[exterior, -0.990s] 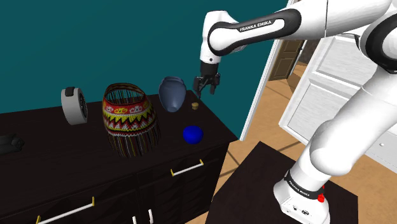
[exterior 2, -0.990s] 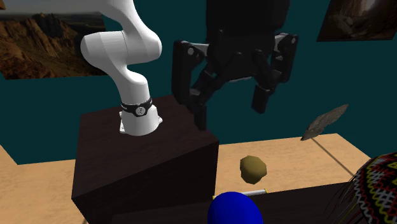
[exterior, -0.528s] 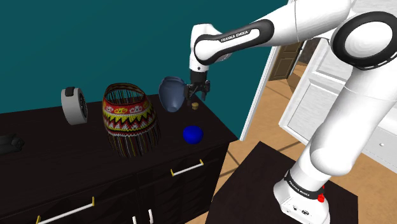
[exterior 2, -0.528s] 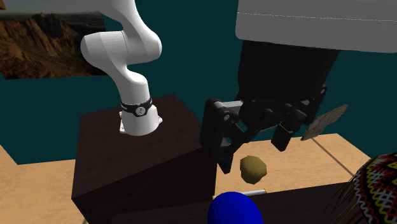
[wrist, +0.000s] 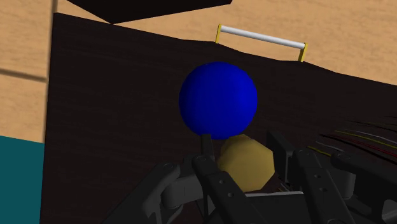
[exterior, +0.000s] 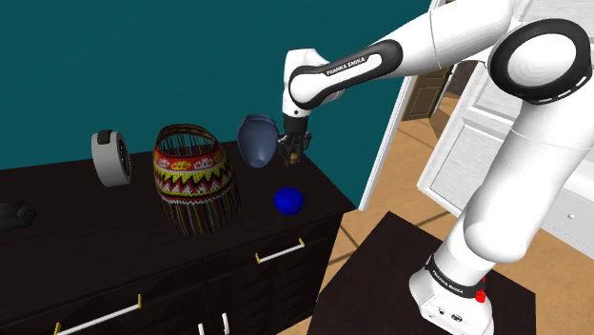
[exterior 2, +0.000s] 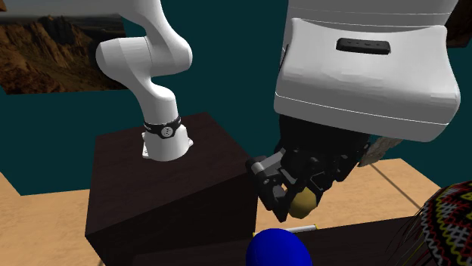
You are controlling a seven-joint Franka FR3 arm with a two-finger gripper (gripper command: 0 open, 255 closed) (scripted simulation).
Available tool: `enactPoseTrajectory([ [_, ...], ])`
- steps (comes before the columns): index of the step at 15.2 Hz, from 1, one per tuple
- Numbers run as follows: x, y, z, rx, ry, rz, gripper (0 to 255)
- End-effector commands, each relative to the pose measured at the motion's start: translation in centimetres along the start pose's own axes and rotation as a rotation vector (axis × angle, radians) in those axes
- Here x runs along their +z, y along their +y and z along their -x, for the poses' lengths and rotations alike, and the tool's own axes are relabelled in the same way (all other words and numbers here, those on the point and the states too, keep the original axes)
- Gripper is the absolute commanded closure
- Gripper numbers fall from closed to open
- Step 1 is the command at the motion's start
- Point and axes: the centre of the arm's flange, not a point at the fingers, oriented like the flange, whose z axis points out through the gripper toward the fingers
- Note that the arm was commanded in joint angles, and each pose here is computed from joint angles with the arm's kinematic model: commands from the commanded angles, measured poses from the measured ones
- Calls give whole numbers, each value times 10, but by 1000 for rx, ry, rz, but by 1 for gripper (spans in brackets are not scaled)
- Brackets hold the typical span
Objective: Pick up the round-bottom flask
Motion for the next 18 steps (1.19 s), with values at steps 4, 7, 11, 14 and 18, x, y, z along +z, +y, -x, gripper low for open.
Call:
enactPoseTrajectory([
  [4, 0, 0, 0, 0, 0, 0, 255],
  [7, 0, 0, 0, 0, 0, 0, 255],
  [11, -15, -1, 1, 0, 0, 0, 255],
  [14, -31, -1, 2, 0, 0, 0, 255],
  [18, -52, -2, 4, 0, 0, 0, 255],
])
